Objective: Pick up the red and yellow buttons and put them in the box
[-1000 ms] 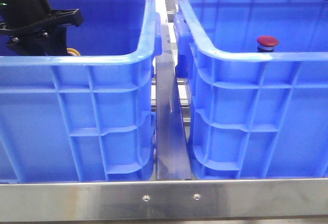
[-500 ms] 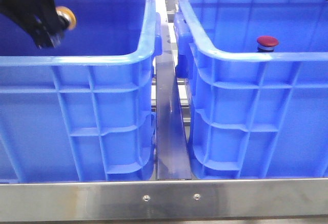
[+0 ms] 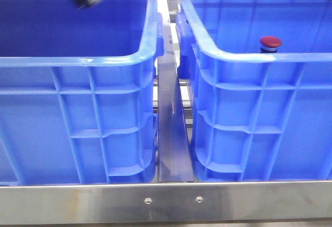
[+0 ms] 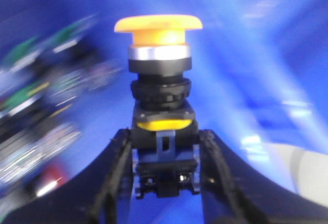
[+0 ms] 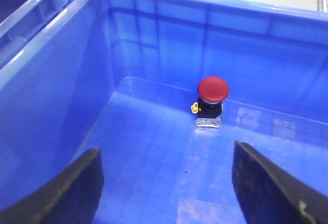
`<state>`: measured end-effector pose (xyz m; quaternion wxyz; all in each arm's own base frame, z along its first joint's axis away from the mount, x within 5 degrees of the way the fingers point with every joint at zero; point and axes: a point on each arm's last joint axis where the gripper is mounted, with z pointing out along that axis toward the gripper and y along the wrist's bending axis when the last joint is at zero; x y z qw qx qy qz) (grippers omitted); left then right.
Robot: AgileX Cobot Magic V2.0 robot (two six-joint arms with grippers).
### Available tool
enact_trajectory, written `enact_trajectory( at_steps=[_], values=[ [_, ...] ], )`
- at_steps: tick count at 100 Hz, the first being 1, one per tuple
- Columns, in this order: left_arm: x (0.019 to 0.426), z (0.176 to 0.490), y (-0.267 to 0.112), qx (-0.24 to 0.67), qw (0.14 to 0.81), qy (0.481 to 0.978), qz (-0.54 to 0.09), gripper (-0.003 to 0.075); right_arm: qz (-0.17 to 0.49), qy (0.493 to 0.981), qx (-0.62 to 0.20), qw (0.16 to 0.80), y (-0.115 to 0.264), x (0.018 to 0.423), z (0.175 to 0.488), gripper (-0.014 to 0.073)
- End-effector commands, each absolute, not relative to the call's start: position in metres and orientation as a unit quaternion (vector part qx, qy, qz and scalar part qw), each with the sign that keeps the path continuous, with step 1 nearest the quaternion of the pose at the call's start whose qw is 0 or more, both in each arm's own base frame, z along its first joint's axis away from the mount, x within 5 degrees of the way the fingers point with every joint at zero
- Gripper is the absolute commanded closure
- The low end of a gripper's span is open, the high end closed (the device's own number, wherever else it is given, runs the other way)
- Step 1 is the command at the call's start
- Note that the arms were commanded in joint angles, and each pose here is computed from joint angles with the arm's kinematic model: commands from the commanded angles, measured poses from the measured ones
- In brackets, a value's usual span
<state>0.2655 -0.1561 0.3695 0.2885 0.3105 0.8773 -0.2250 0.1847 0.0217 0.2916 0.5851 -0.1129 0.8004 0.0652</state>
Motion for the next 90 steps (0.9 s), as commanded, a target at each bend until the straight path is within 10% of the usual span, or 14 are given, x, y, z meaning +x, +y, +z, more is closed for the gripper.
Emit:
enact_trajectory(
  at_steps=[1, 48, 90],
  values=[
    [0.245, 0.396, -0.172, 0.356, 0.328, 0.83, -0.276, 0.066, 0.068, 0.788, -0.11, 0.601, 0.022, 0.184, 0.303, 0.0048],
    [0.225, 0.38, -0.207, 0.43, 0.266, 0.811, -0.295, 0.066, 0.142, 0.768, -0.033, 0.624, 0.023, 0.188, 0.321, 0.0048],
    [0.225, 0.38, -0.207, 0.43, 0.266, 0.811, -0.295, 0.066, 0.503, 0.746, 0.001, 0.436, 0.068, 0.229, 0.346, 0.0048]
  ],
)
